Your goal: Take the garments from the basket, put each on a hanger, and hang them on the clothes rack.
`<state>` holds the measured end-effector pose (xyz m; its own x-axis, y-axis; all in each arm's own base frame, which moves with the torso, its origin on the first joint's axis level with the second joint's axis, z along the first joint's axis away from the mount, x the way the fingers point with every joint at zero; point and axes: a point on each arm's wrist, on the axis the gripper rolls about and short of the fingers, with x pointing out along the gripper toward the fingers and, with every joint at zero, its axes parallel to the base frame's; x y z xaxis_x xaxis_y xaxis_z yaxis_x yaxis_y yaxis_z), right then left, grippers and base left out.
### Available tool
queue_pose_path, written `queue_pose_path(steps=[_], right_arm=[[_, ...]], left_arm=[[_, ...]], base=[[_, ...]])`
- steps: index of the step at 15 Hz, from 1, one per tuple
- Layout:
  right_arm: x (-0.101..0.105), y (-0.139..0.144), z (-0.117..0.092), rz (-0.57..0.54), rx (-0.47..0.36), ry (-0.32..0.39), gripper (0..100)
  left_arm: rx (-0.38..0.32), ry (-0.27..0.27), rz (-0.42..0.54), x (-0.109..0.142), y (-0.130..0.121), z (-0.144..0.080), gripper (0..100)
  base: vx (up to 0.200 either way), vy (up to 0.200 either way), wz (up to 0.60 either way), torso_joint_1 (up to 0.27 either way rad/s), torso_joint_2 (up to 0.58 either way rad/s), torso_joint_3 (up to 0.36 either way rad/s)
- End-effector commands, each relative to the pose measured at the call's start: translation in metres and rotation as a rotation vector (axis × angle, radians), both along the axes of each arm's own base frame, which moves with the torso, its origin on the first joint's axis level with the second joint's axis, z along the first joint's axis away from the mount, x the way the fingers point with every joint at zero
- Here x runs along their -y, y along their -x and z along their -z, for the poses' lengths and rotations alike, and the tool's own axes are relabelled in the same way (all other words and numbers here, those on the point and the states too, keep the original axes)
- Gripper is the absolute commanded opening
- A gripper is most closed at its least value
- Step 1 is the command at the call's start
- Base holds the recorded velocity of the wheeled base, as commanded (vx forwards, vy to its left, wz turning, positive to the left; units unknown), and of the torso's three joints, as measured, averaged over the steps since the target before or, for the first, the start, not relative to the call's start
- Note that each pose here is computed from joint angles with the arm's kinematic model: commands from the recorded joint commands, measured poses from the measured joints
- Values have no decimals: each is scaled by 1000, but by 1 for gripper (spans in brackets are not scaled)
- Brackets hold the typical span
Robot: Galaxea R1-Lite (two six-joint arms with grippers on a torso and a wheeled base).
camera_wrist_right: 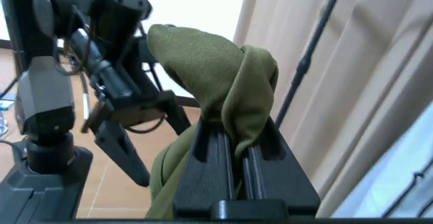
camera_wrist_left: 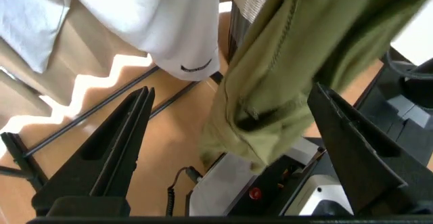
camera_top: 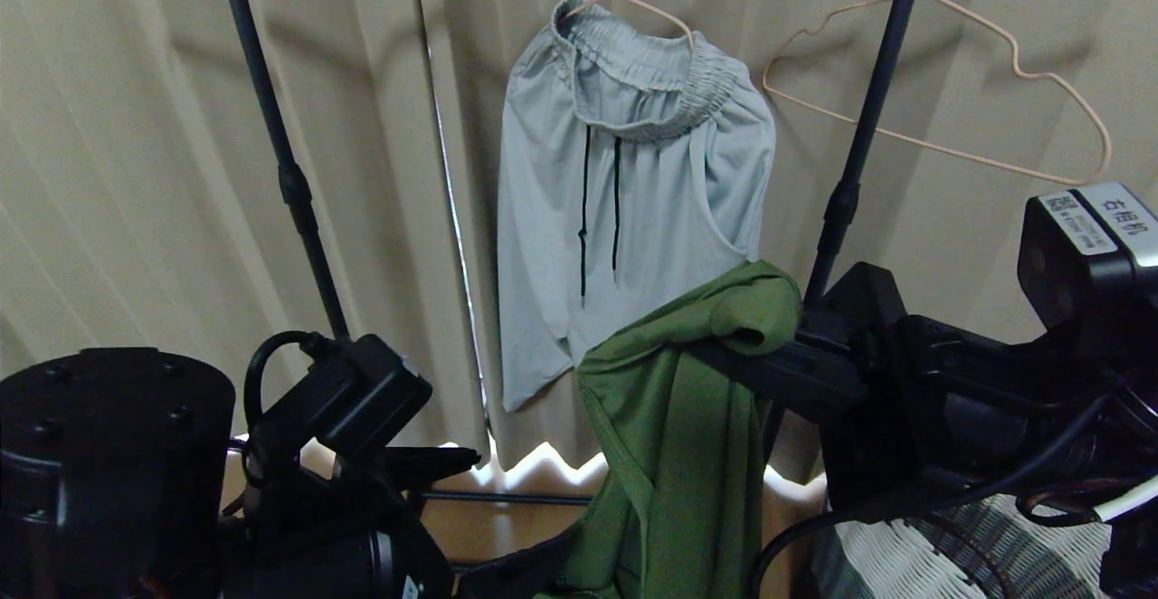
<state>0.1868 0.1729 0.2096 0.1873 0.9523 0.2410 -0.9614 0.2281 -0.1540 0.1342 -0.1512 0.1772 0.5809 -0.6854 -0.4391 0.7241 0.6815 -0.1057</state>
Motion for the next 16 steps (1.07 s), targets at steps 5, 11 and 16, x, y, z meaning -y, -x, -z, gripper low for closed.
queue_pose_path(steps=[5,11,16], right_arm=[[-3,0,-13,-36,7,-66,0],[-3,2,-13,-42,8,-69,0],[-2,2,-15,-42,15,-74,0]], left_arm=[[-73,-90,-12,14,-15,24,100],[-63,-79,-33,15,-22,20,100],[-83,-105,-68,9,-26,28,0]], base=[[0,0,0,0,0,0],[0,0,0,0,0,0],[0,0,0,0,0,0]])
